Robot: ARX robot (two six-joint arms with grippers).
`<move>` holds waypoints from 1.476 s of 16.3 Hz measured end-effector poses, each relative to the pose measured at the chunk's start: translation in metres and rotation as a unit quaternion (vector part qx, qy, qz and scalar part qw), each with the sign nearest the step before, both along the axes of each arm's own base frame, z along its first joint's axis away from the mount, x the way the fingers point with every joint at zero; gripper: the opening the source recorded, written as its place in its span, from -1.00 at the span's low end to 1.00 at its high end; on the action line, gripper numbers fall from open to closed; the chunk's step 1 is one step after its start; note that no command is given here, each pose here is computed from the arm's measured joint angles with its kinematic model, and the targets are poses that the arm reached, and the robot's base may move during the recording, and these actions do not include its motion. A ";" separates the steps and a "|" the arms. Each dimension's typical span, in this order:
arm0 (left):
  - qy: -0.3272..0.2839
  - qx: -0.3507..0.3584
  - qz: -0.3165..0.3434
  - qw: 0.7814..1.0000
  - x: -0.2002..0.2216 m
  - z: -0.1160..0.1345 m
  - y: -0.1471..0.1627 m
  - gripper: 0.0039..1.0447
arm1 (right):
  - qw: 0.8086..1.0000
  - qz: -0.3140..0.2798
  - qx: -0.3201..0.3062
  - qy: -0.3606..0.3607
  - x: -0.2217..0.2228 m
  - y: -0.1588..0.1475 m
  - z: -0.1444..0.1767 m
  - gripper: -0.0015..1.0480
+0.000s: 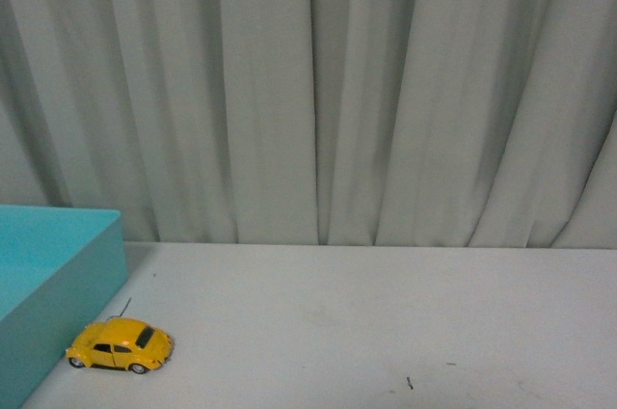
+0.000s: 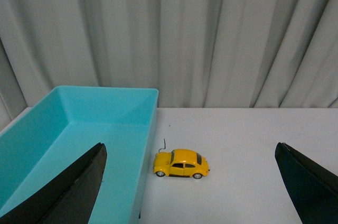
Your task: Wind up and store yellow beetle toy
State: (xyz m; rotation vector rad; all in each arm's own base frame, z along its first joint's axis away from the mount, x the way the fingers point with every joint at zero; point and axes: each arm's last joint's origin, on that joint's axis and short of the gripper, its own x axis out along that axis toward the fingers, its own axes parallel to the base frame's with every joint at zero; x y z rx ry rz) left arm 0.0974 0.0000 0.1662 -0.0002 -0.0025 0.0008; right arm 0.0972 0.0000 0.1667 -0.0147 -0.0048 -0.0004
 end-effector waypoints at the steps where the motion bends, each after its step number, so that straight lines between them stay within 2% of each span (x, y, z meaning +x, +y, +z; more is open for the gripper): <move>1: 0.000 0.000 0.000 1.000 0.000 0.000 0.000 0.88 | 1.000 0.000 0.000 0.000 0.000 0.000 0.000 0.92; 4: 0.000 0.000 0.000 1.000 0.000 0.000 0.000 0.88 | 1.000 0.000 0.000 0.000 0.000 0.000 0.000 0.87; 5: 0.080 -0.034 0.019 0.996 -0.001 -0.001 -0.001 0.88 | 1.000 0.000 0.000 0.000 0.000 0.000 0.000 0.87; 6: 0.160 -0.095 0.047 0.982 0.008 0.008 -0.001 0.88 | 1.000 0.000 0.000 0.000 0.000 0.000 0.000 0.87; 7: 0.141 -0.136 0.064 0.979 0.022 0.026 0.001 0.88 | 1.000 -0.001 0.000 0.000 0.000 0.000 0.000 0.87; 9: 0.106 -0.159 0.047 0.980 0.054 0.048 0.006 0.88 | 1.000 0.000 0.000 0.000 0.000 0.000 0.000 0.87; 12: 0.118 -0.150 0.029 0.981 0.089 0.049 0.008 0.88 | 1.000 -0.001 0.000 0.000 0.000 0.000 0.000 0.87; 13: 0.130 -0.132 0.022 0.983 0.112 0.048 0.007 0.88 | 1.000 0.000 0.000 0.001 0.000 0.000 0.000 0.87; 16: 0.150 -0.038 -0.036 0.987 0.190 0.058 -0.004 0.88 | 1.000 0.000 0.000 0.000 0.000 0.000 0.000 0.87; 17: 0.160 0.017 -0.054 0.985 0.221 0.058 -0.010 0.88 | 1.000 0.000 0.000 0.000 0.000 0.000 0.000 0.87; 19: 0.212 0.126 -0.129 0.961 0.264 0.043 -0.022 0.88 | 1.000 0.000 0.000 0.000 0.000 0.000 0.000 0.87; 21: 0.257 0.254 -0.213 0.908 0.291 0.027 -0.031 0.88 | 1.000 0.000 0.000 0.000 0.000 0.000 0.000 0.87; 23: 0.279 0.376 -0.271 0.841 0.305 0.027 -0.040 0.88 | 1.000 0.000 0.000 0.000 0.000 0.000 0.000 0.87; 24: 0.296 0.439 -0.299 0.794 0.309 0.025 -0.043 0.88 | 1.000 0.000 0.000 0.000 0.000 0.000 0.000 0.87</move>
